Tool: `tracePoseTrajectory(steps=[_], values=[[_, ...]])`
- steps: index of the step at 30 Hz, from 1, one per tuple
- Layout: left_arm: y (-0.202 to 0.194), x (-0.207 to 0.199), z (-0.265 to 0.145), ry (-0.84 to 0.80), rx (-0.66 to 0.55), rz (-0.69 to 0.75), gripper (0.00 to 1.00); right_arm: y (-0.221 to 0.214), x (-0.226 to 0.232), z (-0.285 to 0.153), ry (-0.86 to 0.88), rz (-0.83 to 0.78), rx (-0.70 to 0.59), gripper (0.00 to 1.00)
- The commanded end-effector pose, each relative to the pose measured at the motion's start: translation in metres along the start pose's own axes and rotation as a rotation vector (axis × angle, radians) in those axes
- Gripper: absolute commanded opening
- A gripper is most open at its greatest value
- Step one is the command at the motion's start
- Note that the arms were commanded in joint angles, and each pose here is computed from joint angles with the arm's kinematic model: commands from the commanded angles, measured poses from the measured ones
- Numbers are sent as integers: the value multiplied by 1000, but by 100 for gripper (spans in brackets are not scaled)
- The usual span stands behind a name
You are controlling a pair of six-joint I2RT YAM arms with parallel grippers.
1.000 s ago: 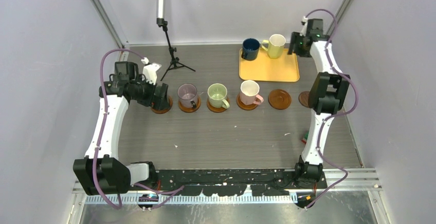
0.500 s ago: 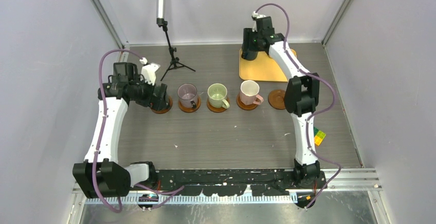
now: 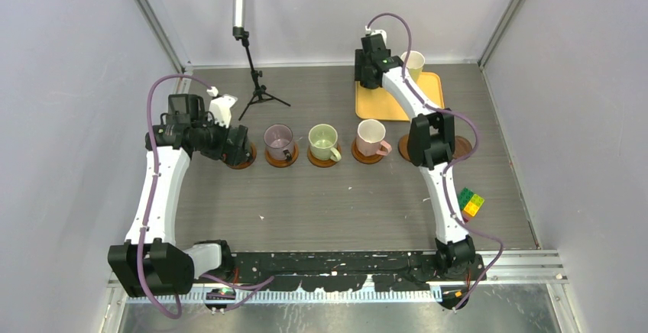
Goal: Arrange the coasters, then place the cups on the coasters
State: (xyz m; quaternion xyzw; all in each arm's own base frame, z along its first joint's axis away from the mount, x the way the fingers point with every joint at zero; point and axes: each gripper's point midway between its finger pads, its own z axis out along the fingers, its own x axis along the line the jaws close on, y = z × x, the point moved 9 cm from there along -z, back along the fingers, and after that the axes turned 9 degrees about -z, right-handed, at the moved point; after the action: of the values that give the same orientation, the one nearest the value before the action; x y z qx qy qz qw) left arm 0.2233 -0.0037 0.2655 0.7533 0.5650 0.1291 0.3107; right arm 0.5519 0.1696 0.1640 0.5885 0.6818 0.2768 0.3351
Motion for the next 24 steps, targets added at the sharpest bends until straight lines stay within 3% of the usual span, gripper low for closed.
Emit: tracePoseTrajectory(steps=[1,11,19,24], values=[[5,0,-3,17,-45,22,100,22,-8,-4,-105,-18,-82,70],[8,2,2,10,-46,23,100,17,-39,-13,-137,-44,-28,67],[10,3,5,3,-46,18,100,6,-54,-13,-54,-41,20,68],[11,4,5,6,-47,20,100,1,-62,-6,36,-13,42,59]])
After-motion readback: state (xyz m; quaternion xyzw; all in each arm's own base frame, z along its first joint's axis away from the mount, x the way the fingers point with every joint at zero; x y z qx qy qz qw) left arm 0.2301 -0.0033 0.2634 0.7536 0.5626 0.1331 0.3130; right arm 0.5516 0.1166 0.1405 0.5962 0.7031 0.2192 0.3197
